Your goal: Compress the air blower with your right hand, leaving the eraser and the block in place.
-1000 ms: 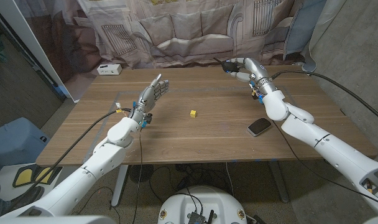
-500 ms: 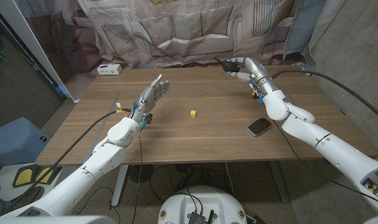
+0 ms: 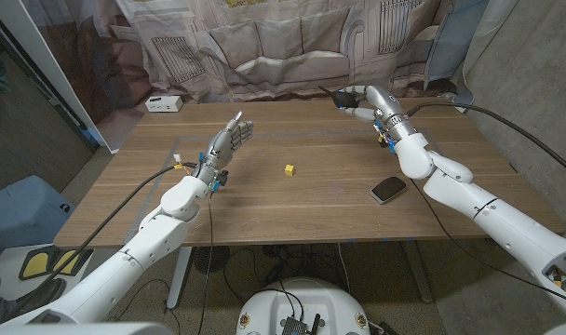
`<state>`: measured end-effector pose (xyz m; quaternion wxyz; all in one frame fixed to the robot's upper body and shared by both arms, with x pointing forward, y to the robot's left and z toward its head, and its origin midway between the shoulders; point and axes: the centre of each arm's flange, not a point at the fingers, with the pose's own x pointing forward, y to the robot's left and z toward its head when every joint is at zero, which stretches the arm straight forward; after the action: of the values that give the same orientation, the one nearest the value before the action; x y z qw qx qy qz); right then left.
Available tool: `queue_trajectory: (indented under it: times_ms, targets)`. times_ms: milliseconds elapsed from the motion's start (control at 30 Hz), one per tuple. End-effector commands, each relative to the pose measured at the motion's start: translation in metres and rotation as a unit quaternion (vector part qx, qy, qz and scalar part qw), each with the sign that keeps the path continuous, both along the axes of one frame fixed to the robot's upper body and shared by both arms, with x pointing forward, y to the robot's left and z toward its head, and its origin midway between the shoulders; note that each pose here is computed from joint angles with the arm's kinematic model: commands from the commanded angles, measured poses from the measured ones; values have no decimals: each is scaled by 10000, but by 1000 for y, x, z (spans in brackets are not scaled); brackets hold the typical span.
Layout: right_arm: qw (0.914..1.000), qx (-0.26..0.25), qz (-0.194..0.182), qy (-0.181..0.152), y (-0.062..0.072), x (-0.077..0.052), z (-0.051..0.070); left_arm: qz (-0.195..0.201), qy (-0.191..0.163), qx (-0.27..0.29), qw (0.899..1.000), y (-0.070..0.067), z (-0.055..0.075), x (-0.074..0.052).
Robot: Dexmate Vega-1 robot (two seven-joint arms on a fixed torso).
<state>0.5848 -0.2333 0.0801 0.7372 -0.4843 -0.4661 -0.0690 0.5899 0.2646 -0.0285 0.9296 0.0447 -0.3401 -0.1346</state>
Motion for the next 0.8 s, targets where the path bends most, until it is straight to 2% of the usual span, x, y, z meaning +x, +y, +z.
queue_trajectory:
  times_ms: [33,800]
  targets:
    - [9997,-226,-133,22,-1,-1,3,-2,-25,-47,10000,3,-1,1]
    - [9964,-773,-328,149,2,3,15,41,-11,-124,9999,6,-7,-4]
